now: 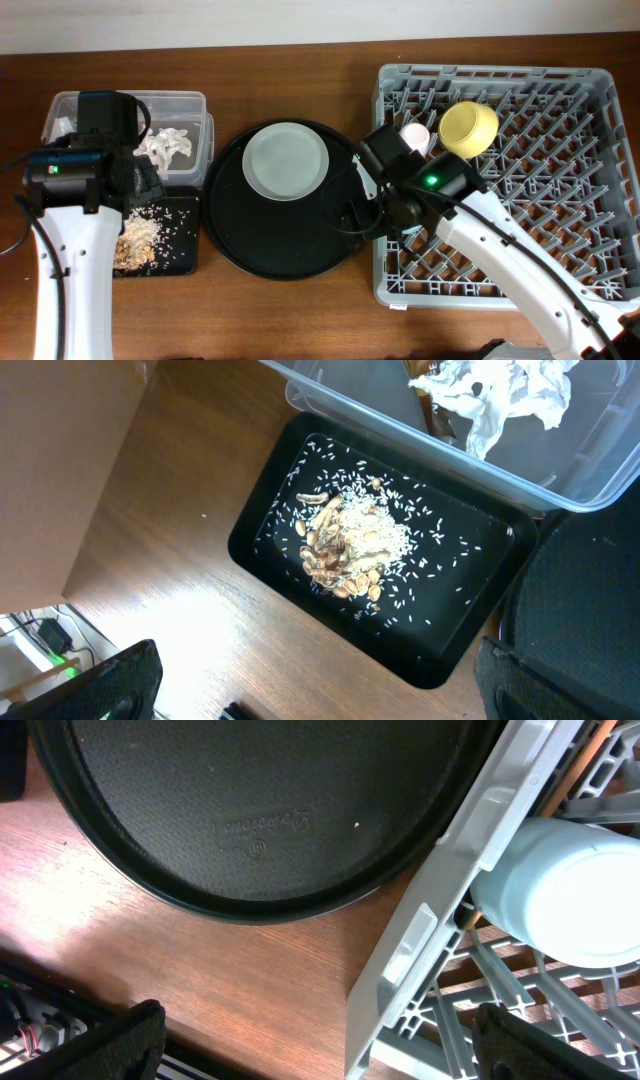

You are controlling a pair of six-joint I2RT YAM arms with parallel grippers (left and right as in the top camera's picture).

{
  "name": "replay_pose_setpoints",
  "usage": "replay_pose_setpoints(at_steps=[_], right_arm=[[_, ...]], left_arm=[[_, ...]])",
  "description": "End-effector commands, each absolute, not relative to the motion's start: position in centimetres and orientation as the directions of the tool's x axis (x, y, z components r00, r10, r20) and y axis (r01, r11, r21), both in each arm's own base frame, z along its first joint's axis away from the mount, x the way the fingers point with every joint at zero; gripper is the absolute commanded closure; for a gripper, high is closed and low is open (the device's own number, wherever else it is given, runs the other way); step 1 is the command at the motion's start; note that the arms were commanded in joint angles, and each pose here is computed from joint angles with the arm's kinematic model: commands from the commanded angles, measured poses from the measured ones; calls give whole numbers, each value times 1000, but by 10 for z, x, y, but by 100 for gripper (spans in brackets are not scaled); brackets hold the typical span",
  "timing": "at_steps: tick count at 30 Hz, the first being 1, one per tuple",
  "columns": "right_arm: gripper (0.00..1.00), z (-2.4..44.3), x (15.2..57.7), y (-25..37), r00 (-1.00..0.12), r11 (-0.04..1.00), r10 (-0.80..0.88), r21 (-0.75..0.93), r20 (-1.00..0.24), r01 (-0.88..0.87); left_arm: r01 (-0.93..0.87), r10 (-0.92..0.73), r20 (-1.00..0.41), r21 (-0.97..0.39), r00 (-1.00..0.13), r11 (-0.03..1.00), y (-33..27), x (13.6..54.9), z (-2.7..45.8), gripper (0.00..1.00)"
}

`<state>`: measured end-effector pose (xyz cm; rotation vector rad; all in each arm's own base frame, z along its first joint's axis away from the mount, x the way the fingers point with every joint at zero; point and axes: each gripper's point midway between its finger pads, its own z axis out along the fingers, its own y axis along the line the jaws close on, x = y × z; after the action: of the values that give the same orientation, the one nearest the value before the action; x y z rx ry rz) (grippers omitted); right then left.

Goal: Sort waste into correct bins and load items into the dishwasher rack
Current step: 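Move the right gripper to the edge of the white plate, then grasp the white plate rim and lift it off the tray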

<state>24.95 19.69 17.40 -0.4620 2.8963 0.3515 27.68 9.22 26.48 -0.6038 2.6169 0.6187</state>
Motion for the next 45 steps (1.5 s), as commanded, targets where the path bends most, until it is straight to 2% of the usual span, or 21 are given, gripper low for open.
replay_pose_setpoints(at_steps=[1,12,17,20,22,24,25,30,32,34,36,38,40,45], right_arm=[[2,176,253,198,-933,927,-277,193,-231,-323],[2,176,253,198,-933,927,-277,193,-231,-323],[2,179,250,209,-941,916,-254,256,-224,-308],[1,201,284,244,-895,860,-208,362,-394,-360],[2,212,311,252,-901,877,-22,424,-434,-226],[2,200,331,231,-886,926,173,377,-429,-2],[2,194,339,230,-878,923,226,380,-422,55],[1,135,374,246,-887,935,232,341,-398,92],[30,111,394,230,-852,961,243,231,-463,149],[40,89,413,221,-819,969,244,156,-520,190],[54,80,423,228,-810,974,224,159,-541,163],[57,72,431,234,-801,972,231,175,-553,159],[53,60,440,240,-791,970,237,189,-564,156],[53,34,446,248,-801,969,235,200,-551,147]], left_arm=[[-494,-313,-471,329,-825,805,95,275,272,1],[-494,-313,-471,329,-825,805,95,275,272,1],[-494,-313,-471,329,-825,805,95,275,272,1],[-494,-313,-471,329,-825,805,95,275,272,1],[-494,-313,-471,329,-825,805,95,275,272,1],[-494,-313,-471,329,-825,805,95,275,272,1],[-494,-313,-471,329,-825,805,95,275,272,1],[-494,-313,-471,329,-824,805,95,275,272,1],[-494,-313,-471,329,-825,805,95,275,272,1],[-494,-313,-471,329,-825,805,95,275,272,1],[-494,-313,-471,329,-825,805,95,275,272,1],[-494,-313,-471,329,-825,805,95,275,272,1],[-494,-313,-471,329,-825,805,95,275,272,1],[-494,-313,-471,329,-825,805,95,275,272,1]])
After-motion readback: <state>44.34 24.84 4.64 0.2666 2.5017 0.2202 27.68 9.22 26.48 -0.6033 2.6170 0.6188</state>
